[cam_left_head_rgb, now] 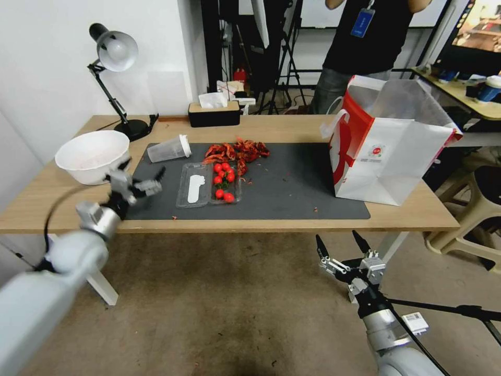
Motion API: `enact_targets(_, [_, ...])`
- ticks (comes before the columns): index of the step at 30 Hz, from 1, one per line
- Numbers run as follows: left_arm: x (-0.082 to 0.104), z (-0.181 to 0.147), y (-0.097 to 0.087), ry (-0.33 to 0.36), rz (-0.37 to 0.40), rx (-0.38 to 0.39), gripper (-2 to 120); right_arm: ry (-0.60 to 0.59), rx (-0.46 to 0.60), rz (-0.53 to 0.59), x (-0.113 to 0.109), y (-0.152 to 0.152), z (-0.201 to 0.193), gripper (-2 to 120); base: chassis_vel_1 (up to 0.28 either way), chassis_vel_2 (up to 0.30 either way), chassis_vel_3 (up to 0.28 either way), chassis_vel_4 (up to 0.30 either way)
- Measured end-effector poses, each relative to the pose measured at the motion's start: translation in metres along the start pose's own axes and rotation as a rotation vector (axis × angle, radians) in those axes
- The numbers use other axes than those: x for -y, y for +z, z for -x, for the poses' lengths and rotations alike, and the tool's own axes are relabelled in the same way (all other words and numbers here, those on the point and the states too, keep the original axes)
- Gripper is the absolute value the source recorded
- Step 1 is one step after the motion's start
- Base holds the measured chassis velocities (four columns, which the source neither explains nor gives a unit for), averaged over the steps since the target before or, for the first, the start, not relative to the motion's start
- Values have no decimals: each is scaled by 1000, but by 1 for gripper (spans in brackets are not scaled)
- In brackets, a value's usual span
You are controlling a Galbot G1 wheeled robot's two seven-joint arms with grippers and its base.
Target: Pick up the trash from the table and place it into the takeout bag.
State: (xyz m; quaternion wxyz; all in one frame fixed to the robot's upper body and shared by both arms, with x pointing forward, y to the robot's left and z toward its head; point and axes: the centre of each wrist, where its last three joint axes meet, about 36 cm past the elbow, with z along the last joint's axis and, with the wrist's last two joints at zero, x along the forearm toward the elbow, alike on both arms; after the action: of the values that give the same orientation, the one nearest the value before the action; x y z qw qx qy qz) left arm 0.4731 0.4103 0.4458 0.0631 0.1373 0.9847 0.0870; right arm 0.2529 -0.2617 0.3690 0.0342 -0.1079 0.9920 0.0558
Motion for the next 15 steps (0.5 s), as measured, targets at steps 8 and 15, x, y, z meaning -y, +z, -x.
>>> enact_targets(8, [-37,20,-5,107,21,-25,100,4,-3,-3,2,1,-1,100,0,0,0,0])
enact_targets(15, [-56,60,-4,245,41,-75,100,1,-1,-4,1,1,0,100,0,0,0,0])
